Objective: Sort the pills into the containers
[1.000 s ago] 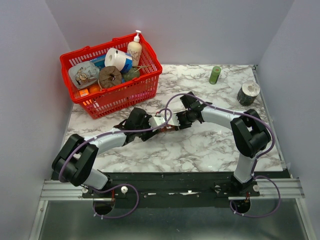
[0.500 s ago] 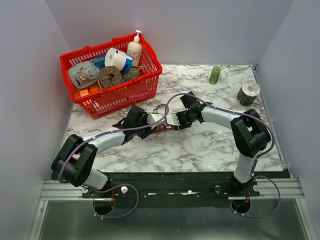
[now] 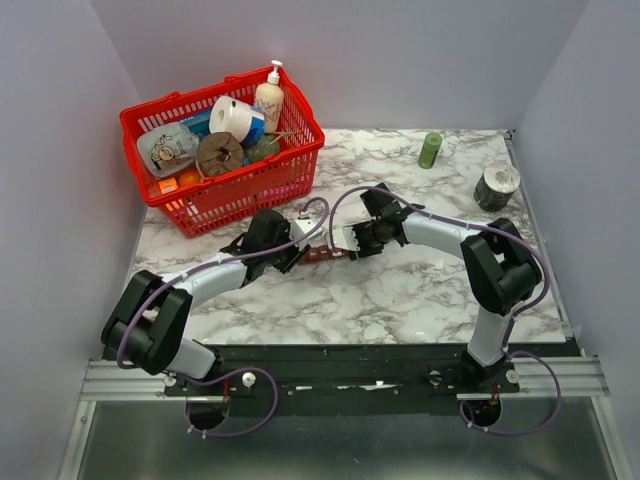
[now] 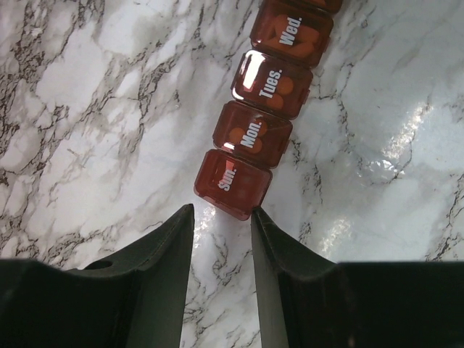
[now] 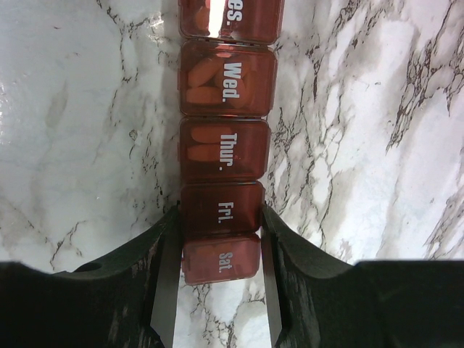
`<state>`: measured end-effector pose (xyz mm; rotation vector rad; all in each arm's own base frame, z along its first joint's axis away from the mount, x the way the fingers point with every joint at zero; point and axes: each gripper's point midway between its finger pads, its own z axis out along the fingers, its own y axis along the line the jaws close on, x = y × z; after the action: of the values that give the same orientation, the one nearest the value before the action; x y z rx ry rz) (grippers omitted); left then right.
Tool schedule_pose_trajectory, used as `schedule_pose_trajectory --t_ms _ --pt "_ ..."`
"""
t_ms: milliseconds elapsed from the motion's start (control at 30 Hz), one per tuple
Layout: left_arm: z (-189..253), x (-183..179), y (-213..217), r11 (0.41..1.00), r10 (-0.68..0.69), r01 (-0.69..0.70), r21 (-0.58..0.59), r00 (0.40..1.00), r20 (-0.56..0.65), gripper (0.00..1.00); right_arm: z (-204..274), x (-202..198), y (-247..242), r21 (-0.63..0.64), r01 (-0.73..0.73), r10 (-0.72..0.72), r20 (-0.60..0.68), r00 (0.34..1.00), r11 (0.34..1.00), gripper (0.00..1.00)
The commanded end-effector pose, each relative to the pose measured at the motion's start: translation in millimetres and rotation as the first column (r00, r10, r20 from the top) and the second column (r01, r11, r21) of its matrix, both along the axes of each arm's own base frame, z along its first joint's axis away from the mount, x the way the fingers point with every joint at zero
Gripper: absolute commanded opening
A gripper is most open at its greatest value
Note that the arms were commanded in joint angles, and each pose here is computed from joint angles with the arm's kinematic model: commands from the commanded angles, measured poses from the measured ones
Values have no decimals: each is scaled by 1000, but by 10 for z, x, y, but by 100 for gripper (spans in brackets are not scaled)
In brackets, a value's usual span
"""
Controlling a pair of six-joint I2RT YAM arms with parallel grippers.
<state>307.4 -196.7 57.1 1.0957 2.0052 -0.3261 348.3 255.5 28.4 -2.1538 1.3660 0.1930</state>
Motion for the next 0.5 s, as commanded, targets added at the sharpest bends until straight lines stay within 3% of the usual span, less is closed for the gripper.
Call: schedule_pose_trajectory --t_ms 0,467 --pt "349 299 -1 995 79 -73 -66 992 99 45 -431 -348 -246 -117 -23 7 -133 991 993 26" --pt "260 507 33 987 158 -157 -22 986 52 45 -433 -348 -243 -117 -27 11 -133 991 993 25"
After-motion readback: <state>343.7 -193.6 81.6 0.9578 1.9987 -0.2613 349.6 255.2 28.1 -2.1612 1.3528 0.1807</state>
